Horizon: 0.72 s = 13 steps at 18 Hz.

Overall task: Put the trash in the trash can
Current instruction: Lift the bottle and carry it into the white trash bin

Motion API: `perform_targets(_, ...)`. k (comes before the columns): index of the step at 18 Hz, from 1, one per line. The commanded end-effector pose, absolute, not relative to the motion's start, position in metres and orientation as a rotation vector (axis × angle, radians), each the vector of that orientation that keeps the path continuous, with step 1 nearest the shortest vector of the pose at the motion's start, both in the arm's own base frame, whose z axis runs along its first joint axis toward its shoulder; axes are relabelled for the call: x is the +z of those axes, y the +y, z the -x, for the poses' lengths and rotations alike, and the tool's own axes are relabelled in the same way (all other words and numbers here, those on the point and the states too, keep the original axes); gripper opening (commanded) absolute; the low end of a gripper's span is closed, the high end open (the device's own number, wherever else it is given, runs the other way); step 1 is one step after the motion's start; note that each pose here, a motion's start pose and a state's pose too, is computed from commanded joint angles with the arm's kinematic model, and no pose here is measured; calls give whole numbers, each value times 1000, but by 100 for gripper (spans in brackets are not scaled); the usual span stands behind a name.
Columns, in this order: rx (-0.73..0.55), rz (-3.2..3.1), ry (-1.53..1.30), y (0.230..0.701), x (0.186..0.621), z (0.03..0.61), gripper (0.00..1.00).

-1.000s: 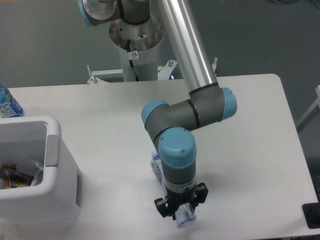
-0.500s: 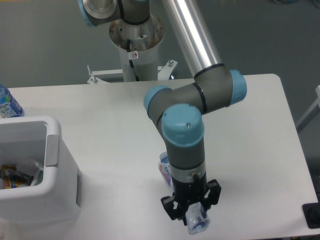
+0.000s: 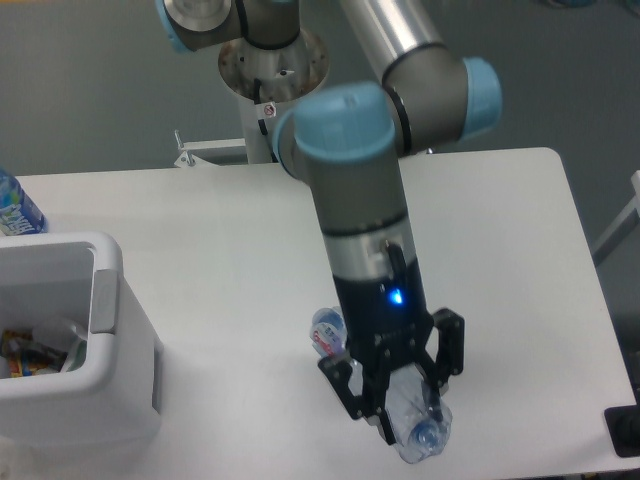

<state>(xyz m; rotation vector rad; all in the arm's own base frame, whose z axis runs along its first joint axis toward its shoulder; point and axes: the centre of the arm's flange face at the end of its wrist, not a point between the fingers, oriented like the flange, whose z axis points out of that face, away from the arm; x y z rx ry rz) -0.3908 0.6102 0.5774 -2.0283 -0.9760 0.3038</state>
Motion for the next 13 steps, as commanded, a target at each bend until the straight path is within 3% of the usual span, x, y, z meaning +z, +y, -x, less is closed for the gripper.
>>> perform_targets(7, 274, 1996, -850, 616, 631, 312, 55)
perform_targets(13, 193, 2054, -703, 653, 628, 220, 55)
